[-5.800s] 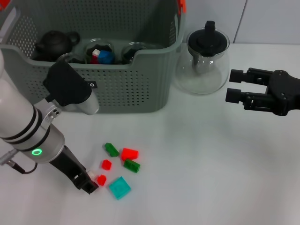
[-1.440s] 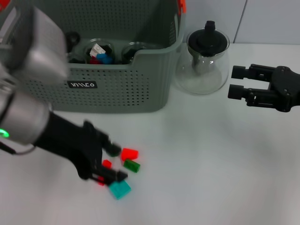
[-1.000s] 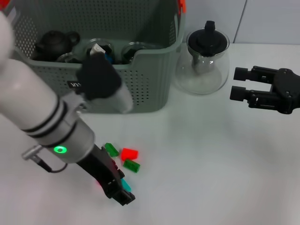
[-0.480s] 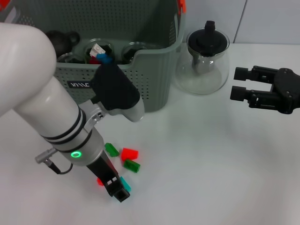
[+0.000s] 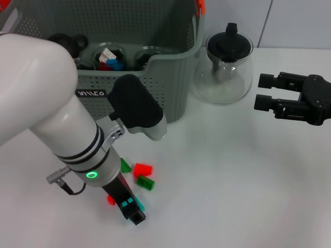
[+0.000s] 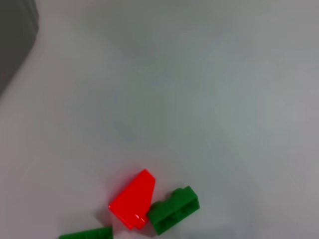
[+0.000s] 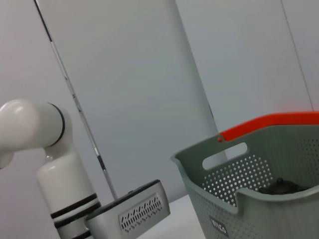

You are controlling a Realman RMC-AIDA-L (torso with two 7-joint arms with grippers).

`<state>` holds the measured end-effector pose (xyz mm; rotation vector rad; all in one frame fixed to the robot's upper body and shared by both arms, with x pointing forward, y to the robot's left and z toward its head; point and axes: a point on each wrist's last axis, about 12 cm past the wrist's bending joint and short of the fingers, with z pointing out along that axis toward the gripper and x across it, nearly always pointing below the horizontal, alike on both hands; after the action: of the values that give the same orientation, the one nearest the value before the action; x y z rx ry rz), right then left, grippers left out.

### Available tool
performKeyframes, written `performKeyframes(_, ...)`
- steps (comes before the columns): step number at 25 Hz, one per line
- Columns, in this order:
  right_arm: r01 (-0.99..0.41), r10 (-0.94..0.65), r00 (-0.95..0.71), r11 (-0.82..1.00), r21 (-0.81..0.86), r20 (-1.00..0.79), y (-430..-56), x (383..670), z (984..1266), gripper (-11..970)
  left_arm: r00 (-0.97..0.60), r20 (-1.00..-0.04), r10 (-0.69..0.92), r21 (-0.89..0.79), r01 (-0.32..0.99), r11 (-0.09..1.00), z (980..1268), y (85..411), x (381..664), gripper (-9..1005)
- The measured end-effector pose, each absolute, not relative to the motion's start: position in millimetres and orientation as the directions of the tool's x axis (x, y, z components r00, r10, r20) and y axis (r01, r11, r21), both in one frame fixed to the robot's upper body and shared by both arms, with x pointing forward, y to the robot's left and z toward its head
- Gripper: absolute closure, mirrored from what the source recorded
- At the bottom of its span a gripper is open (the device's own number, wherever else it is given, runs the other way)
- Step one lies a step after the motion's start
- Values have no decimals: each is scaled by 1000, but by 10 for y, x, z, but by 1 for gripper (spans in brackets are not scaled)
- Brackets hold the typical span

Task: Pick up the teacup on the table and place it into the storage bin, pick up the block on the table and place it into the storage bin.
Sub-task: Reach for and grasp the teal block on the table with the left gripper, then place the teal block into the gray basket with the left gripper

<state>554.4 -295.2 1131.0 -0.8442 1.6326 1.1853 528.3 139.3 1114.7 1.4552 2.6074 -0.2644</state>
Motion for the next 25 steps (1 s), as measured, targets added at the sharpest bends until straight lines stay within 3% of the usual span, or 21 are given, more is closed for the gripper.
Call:
performKeyframes(11,-896,-12,-344,302,325,-939,-2955,5540,11306,168,-506,-183,843,-30,860,509,11110,1348,5268,387)
performKeyframes(16,-896,-12,-344,302,325,-939,-2956,5539,11305,168,-504,-181,845,-30,861,507,11116,1344,5266,550)
performKeyframes(19,-896,-12,-343,302,324,-939,-2956,5539,11305,168,-507,-182,843,-31,859,510,11131,1350,5263,564)
performKeyframes(22,-897,-12,-343,302,323,-939,-2956,5539,11306,168,-509,-196,838,-35,858,513,11212,1362,5252,578)
performKeyframes(25,-897,-11,-343,300,324,-939,-2956,5536,11308,168,-522,-279,806,-81,849,522,11470,1413,5233,592)
